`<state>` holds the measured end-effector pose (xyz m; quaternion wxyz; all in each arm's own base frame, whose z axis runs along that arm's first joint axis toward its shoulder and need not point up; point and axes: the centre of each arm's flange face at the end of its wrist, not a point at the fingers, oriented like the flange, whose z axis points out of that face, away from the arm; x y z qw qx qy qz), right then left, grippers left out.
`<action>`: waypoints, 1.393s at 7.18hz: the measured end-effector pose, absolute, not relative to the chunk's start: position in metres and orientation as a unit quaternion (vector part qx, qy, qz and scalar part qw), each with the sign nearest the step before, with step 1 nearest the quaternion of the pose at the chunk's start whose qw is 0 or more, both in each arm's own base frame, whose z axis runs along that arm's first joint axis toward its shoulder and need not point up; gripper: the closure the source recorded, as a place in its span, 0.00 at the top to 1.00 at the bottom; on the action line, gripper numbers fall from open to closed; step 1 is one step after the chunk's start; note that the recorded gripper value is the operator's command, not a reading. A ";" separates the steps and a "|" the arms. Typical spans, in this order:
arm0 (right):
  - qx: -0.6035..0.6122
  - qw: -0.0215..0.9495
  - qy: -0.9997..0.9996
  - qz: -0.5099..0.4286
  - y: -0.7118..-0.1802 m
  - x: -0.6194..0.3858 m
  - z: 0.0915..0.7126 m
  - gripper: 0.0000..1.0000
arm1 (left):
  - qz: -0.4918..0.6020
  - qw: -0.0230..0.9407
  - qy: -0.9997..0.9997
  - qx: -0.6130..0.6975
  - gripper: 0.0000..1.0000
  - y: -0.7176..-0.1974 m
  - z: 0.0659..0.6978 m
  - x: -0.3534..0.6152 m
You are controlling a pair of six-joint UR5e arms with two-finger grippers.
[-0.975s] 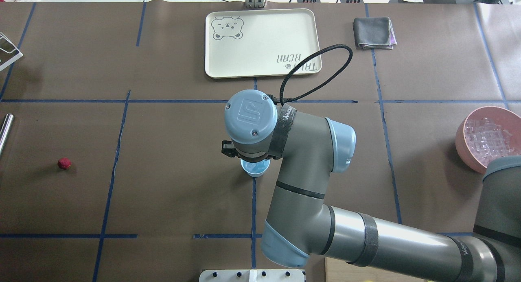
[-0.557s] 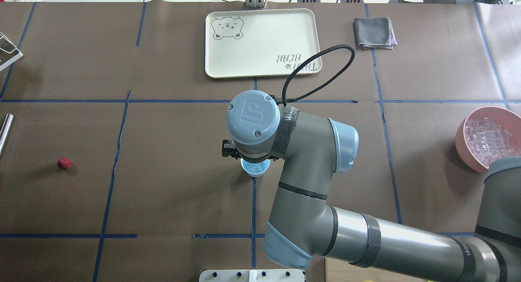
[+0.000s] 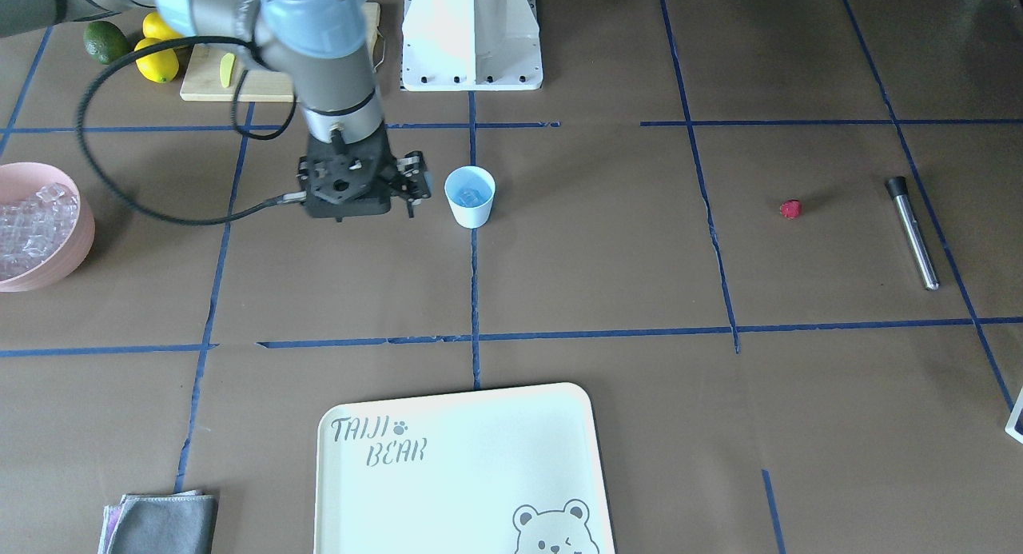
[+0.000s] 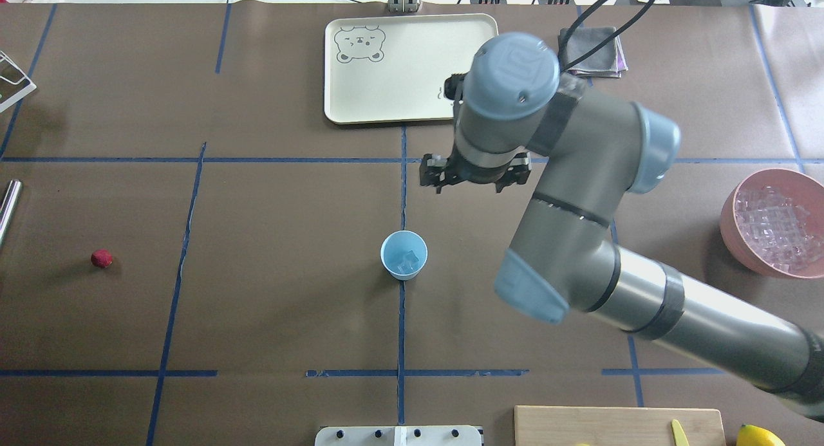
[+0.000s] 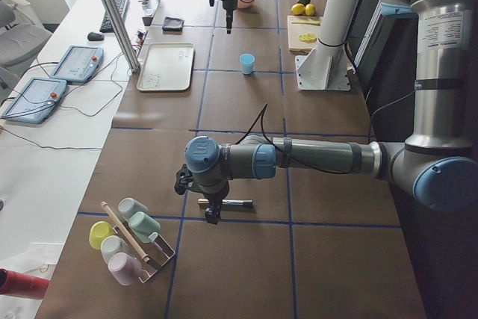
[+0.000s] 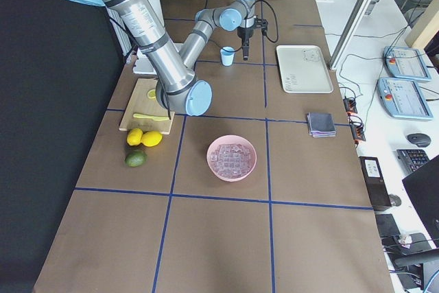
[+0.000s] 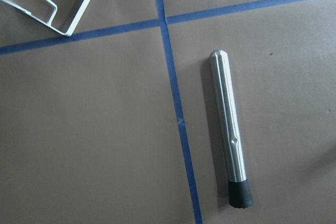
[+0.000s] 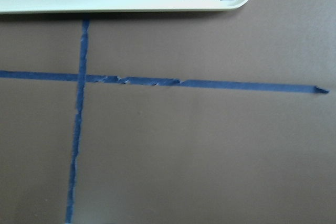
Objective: Mash ice and strawberries in cup
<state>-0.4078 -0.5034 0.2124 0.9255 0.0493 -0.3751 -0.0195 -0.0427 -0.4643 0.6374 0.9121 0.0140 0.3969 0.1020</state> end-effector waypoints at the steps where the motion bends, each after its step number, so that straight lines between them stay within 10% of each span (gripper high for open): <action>1: 0.057 0.927 -0.368 -0.051 -0.529 -0.352 0.250 0.99 | 0.104 0.913 0.395 0.021 1.00 -0.472 0.629 -0.042; 6: 0.071 0.919 -0.346 -0.175 -0.547 -0.093 0.455 0.99 | 0.128 0.905 0.393 0.097 1.00 -0.514 0.589 -0.037; 10: 0.026 0.918 -0.371 -0.137 -0.442 0.048 0.599 0.99 | 0.133 0.899 0.395 0.132 1.00 -0.521 0.572 -0.020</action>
